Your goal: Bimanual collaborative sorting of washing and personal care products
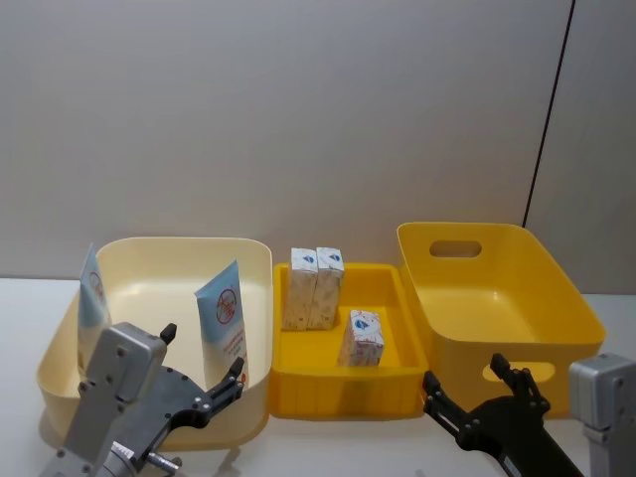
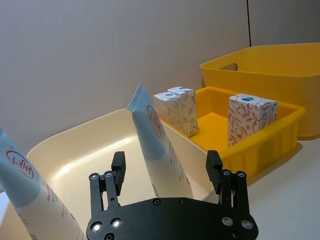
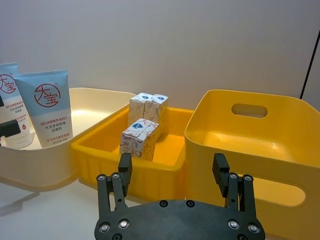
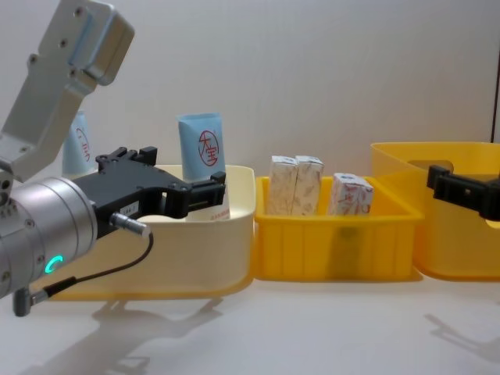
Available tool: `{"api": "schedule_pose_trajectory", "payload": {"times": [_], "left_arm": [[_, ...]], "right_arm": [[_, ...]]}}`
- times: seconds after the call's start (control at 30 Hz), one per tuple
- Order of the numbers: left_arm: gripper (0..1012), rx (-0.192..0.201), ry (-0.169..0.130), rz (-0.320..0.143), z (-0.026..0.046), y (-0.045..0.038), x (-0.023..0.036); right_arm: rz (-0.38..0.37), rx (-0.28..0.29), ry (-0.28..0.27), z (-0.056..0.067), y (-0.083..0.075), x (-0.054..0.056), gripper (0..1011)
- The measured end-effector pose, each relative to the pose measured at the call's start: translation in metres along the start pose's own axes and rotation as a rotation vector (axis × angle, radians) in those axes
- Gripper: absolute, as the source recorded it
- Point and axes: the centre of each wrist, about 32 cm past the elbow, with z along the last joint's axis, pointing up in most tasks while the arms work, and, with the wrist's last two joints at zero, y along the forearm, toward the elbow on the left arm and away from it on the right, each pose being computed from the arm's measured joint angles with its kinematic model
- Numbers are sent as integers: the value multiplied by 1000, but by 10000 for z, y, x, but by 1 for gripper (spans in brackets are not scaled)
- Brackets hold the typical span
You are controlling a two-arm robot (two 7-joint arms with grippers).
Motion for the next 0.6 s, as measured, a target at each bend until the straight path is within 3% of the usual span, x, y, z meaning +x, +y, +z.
{"api": "schedule_pose_trajectory", "payload": {"times": [0.6], "left_arm": [[1003,0,0,0,0,0,0]], "right_arm": [[0,0,0,0,0,0,1001]]}}
